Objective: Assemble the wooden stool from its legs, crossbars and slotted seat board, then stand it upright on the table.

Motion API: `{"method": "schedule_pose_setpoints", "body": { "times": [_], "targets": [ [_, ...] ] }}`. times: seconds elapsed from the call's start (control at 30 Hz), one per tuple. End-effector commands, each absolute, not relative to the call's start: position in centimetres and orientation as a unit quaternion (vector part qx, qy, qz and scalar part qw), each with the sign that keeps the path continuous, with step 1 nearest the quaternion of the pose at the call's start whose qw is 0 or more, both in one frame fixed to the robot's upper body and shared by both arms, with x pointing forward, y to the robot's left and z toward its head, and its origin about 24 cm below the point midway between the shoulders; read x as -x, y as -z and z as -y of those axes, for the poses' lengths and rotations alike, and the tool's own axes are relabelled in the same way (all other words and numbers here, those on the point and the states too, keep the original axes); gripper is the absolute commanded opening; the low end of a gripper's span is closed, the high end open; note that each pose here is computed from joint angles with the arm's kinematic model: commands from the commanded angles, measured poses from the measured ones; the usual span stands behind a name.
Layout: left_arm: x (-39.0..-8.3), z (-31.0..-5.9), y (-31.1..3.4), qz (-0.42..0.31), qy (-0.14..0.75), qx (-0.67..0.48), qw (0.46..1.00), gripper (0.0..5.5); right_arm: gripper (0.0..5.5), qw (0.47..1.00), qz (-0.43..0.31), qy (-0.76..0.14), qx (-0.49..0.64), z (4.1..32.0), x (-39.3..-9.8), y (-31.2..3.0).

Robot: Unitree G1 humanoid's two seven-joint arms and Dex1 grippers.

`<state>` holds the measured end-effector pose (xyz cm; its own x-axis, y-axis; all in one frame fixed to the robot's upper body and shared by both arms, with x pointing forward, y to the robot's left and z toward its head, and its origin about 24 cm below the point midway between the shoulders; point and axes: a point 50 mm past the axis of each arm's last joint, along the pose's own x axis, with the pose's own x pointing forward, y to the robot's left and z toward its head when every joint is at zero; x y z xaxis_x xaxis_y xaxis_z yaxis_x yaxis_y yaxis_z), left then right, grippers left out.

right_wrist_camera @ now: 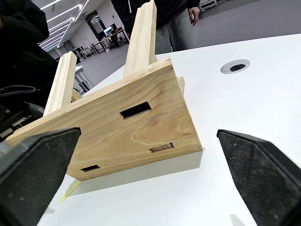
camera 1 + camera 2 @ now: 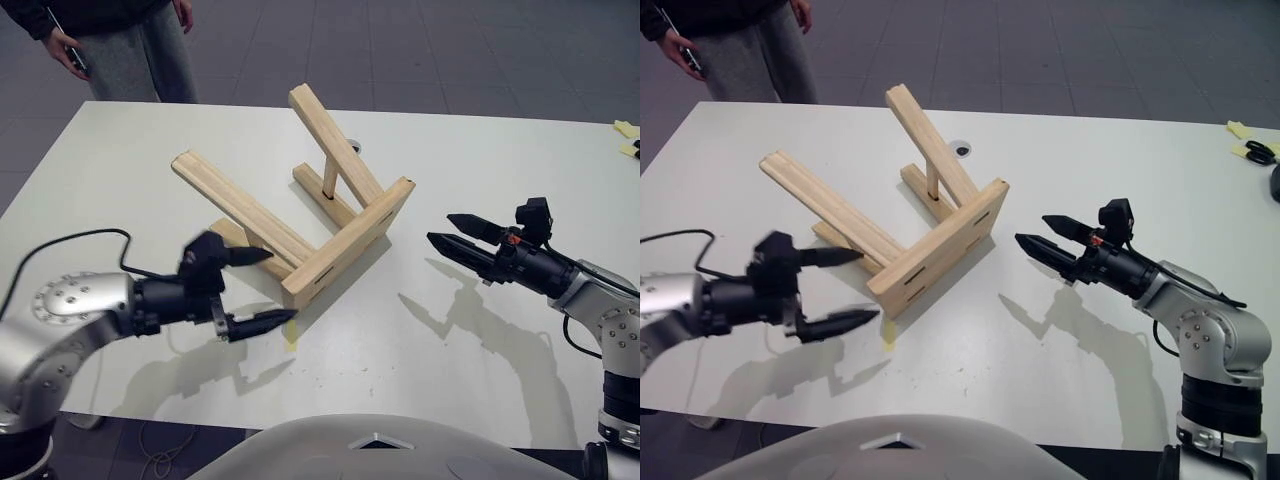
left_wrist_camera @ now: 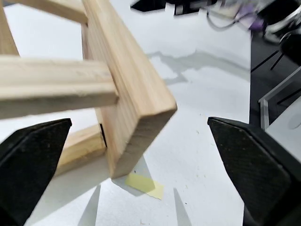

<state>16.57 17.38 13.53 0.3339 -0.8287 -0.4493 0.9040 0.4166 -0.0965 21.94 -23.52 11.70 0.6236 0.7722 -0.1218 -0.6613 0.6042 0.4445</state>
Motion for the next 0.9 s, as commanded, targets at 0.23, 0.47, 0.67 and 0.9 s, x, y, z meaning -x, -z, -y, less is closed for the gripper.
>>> {"method": "schedule_pose_setpoints", "body": {
  "times": [0.23,0.47,0.67,0.9],
  "targets": [
    [-22.5,-20.5,-11.5,-0.093,0.255,-0.229,0.935,5.38,5.40,0.884,-0.153,-0.407,-0.173,23.1,-22.4,-11.9],
    [-25.5,-19.8,-11.4,-0.079,0.360,-0.163,0.915,5.38,5.40,0.885,-0.157,-0.400,-0.181,23.2,-22.5,-11.5],
    [-30.9,-24.9,-13.9,-0.021,0.226,-0.236,0.945,5.38,5.40,0.884,-0.154,-0.405,-0.176,23.0,-23.2,-11.6],
    [-32.8,-22.1,-13.6,-0.018,0.333,-0.246,0.910,5.38,5.40,0.880,-0.156,-0.409,-0.182,22.6,-23.2,-11.2]
  ]
}}
